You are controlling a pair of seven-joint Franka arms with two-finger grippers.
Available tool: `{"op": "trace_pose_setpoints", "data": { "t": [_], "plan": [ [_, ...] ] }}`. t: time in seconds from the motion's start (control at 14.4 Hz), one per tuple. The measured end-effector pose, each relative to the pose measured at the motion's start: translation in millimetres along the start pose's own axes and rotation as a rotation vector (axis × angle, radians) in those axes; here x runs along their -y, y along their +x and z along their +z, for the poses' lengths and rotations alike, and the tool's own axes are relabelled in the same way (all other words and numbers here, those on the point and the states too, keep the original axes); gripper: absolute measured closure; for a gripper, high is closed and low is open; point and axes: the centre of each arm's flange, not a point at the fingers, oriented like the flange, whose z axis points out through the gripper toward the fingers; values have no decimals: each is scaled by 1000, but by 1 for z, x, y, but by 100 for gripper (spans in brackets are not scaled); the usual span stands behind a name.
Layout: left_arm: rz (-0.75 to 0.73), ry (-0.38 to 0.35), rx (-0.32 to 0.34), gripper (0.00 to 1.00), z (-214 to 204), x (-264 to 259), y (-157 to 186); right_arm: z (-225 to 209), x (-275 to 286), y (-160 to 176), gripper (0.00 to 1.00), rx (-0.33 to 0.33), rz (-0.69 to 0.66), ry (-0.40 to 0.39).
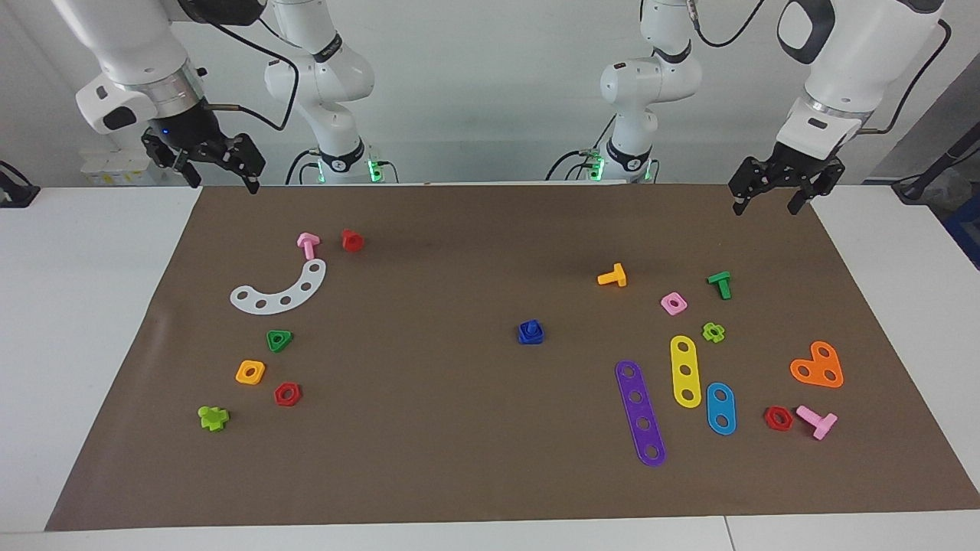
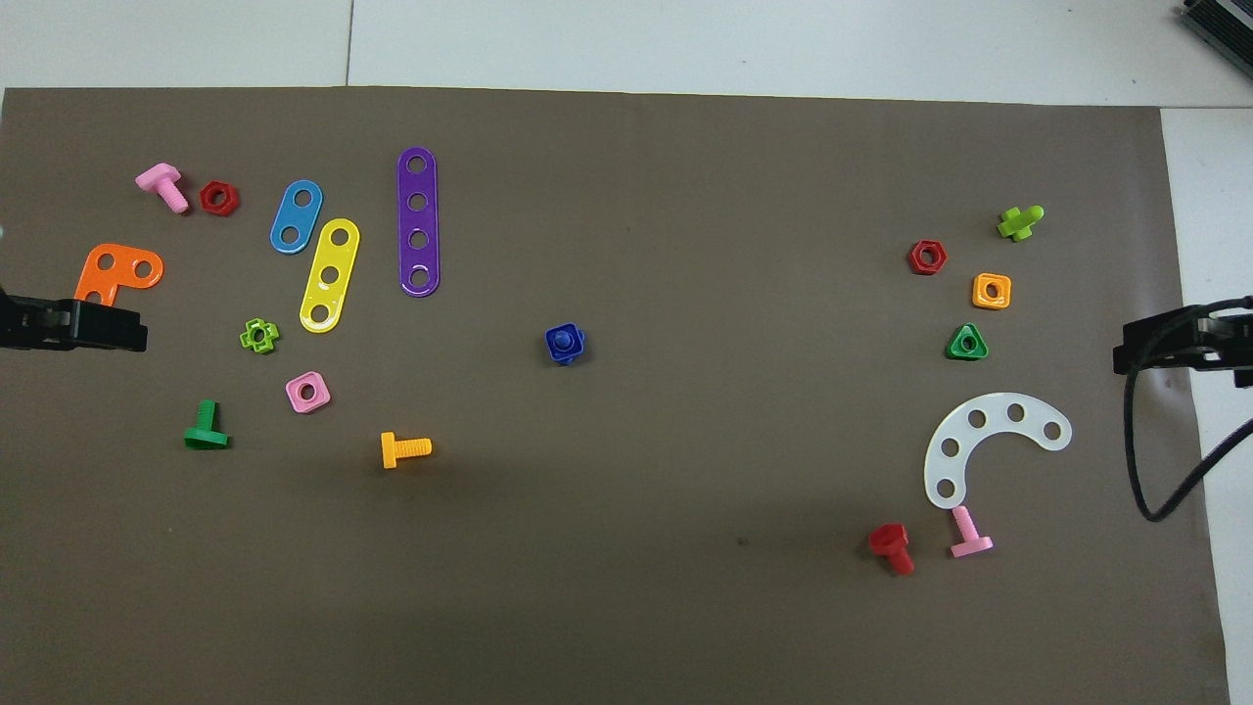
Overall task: Unscrew and place screws in storage area
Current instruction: 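Reach the left gripper toward the blue bolt and nut mid-mat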
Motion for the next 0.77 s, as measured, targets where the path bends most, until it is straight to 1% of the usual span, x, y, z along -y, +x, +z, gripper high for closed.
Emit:
{"op": "trace_pose_setpoints", "data": {
  "t": [0.56, 0.7, 0.77],
  "plan": [
    [9, 0, 4, 0, 1, -5, 0, 0, 0, 0, 0, 0, 0, 0],
    [26, -3, 10, 0, 4, -24, 1, 0, 0, 0, 0, 0, 0, 0],
    [14, -8, 17, 0, 8, -43, 1, 0, 0, 0, 0, 0, 0, 0]
  ]
}}
